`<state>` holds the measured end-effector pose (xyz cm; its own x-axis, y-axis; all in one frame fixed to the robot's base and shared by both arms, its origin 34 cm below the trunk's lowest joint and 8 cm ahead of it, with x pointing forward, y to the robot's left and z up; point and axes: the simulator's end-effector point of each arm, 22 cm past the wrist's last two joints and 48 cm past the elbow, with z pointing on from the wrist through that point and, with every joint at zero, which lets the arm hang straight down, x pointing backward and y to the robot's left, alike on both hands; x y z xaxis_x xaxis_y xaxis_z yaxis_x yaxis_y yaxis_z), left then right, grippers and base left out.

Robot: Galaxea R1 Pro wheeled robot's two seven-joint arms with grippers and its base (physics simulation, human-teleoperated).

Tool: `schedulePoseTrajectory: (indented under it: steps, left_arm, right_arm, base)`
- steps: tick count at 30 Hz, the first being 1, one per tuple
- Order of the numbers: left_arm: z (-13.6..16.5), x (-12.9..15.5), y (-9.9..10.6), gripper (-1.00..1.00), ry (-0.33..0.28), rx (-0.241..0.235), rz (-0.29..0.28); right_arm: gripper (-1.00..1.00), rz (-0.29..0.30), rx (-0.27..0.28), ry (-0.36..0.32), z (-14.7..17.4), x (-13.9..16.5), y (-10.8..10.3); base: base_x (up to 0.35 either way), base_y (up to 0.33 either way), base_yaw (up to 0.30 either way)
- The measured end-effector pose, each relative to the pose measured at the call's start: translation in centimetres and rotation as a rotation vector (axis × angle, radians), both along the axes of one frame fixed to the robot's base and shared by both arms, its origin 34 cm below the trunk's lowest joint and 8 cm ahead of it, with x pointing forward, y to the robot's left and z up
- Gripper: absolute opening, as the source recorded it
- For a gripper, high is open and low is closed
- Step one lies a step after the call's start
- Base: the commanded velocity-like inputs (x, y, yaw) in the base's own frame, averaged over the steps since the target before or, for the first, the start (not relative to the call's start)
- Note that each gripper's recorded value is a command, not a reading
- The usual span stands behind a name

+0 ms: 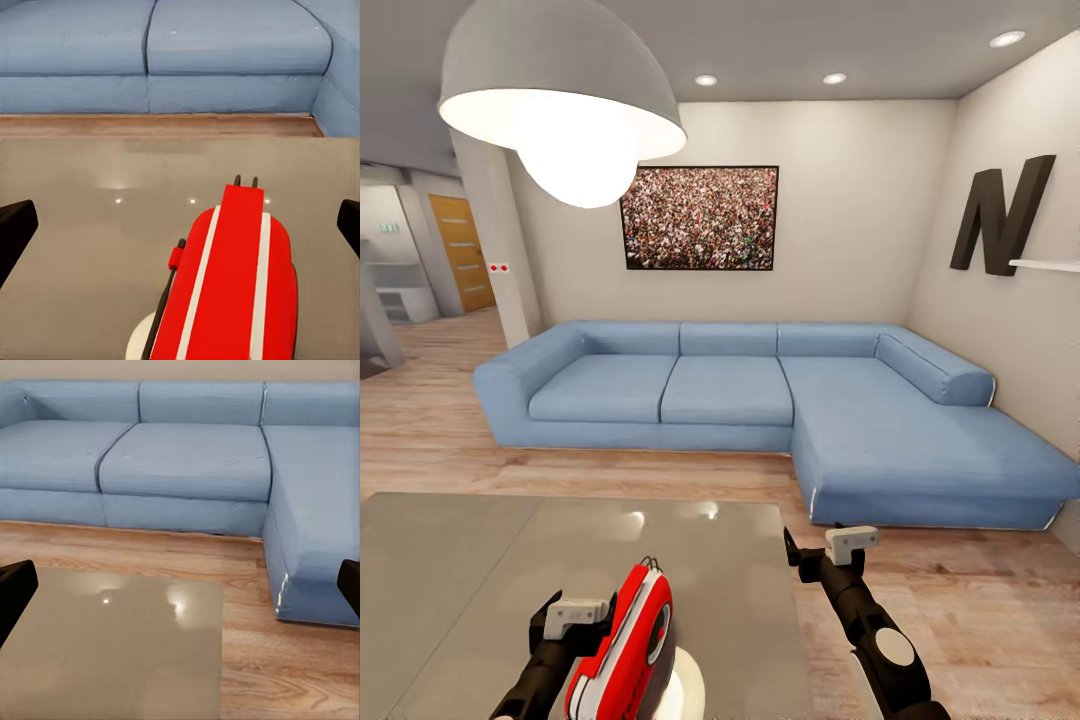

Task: Turn on the radio receiver that's on the table in the living room.

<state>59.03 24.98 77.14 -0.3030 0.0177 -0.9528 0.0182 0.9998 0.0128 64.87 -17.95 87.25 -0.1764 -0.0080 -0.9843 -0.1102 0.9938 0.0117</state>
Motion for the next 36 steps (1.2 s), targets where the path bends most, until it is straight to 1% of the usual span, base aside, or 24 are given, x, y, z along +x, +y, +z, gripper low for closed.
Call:
schedulePoseTrajectory:
  steps: [36]
  left_arm:
    - [0.07, 0.02, 0.01, 1.0, -0.002, 0.0, 0.0]
  right_arm:
    - [1.0, 0.0, 0.001, 0.0, 0.01, 0.0, 0.02]
  base:
    - [-0.002, 0.0, 0.0]
